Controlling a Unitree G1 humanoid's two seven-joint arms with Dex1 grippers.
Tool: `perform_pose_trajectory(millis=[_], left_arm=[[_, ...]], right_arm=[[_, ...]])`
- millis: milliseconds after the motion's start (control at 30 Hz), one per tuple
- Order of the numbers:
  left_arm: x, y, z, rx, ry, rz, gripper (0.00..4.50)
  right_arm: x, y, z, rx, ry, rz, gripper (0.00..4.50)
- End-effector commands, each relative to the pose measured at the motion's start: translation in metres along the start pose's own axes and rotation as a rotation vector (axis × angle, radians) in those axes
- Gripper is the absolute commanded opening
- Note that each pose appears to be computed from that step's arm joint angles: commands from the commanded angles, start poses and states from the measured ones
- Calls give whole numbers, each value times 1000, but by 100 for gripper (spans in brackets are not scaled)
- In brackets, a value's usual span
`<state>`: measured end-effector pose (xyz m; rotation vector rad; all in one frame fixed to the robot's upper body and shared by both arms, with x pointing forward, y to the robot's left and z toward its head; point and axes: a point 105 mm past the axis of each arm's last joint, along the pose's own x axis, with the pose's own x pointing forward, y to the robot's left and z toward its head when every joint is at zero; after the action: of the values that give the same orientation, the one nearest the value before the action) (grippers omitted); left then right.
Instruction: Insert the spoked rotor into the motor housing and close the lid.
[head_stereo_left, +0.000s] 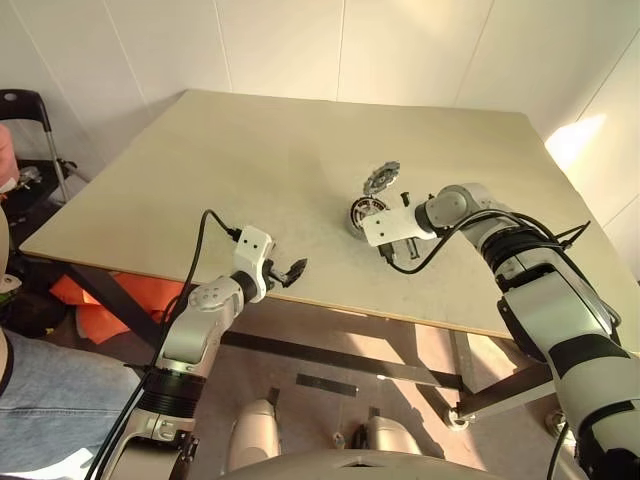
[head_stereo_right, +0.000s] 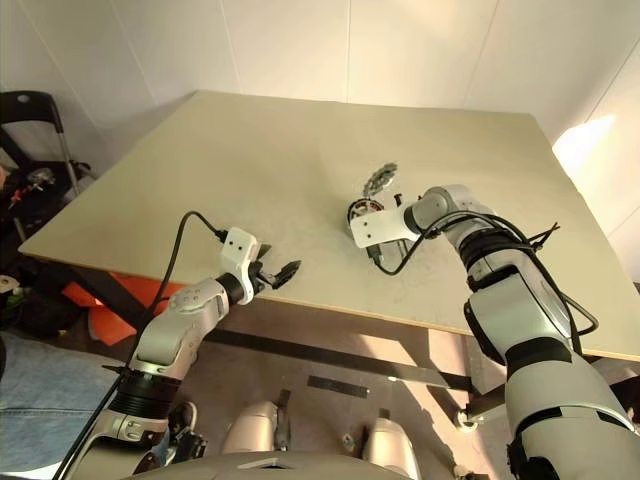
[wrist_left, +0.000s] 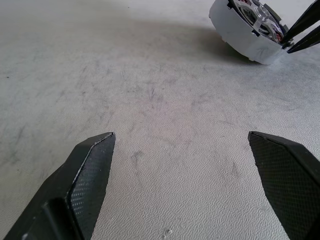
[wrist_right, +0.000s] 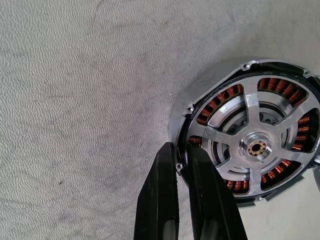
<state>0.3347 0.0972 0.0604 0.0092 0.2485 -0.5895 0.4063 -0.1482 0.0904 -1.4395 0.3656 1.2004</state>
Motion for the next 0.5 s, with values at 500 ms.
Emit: perform_pose_trajectory(millis=[500], left_arm=[[0,-7,8,10,-50,0,450]], right_arm=[[-35,-10,36,554,-324,85,1]])
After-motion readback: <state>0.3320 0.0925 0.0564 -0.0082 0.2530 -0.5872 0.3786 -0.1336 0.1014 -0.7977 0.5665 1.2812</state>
